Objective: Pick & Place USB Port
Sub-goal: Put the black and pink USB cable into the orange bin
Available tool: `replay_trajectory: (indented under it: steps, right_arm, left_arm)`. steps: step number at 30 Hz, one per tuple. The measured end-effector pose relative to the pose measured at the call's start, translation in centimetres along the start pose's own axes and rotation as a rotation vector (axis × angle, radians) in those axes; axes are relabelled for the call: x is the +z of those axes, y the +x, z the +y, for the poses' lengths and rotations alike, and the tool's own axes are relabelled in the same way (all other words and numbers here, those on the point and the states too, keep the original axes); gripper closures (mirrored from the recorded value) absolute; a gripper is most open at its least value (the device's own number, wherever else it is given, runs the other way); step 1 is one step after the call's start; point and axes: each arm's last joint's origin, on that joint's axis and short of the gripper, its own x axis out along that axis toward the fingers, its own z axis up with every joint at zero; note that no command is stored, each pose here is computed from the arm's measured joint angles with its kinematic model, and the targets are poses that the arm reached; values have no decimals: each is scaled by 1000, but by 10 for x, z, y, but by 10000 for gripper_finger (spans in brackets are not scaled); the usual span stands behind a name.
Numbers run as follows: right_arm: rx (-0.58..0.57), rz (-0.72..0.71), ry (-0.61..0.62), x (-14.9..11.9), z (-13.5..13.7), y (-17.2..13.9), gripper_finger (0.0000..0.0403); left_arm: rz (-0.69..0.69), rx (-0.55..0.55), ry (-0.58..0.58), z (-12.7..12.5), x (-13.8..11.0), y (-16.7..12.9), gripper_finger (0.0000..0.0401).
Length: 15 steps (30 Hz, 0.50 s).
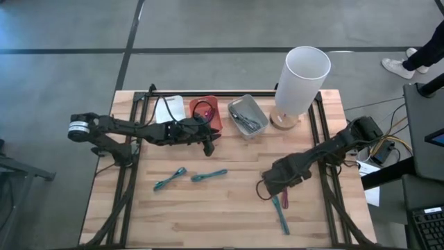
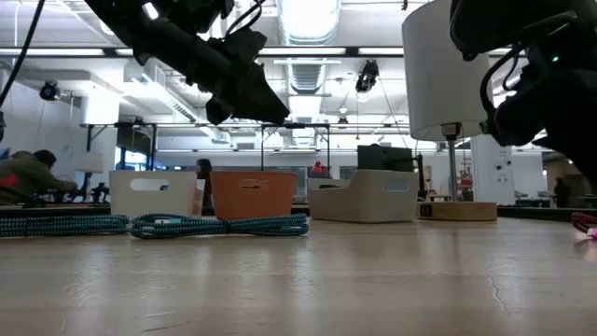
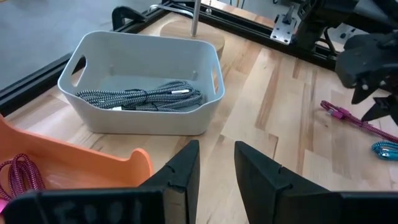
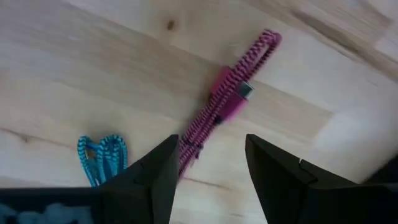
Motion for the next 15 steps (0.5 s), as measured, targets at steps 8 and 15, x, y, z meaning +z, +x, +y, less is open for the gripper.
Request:
replay_trajectory:
  steps: [8, 15]
  right_arm:
    - [-20, -1, 24, 7, -9, 14, 233]
    - [33, -1, 5, 13, -11, 25, 261]
  left_arm:
    - [-1, 0, -2, 0, 0, 0, 305]
    - [-1, 0, -2, 0, 0, 0, 305]
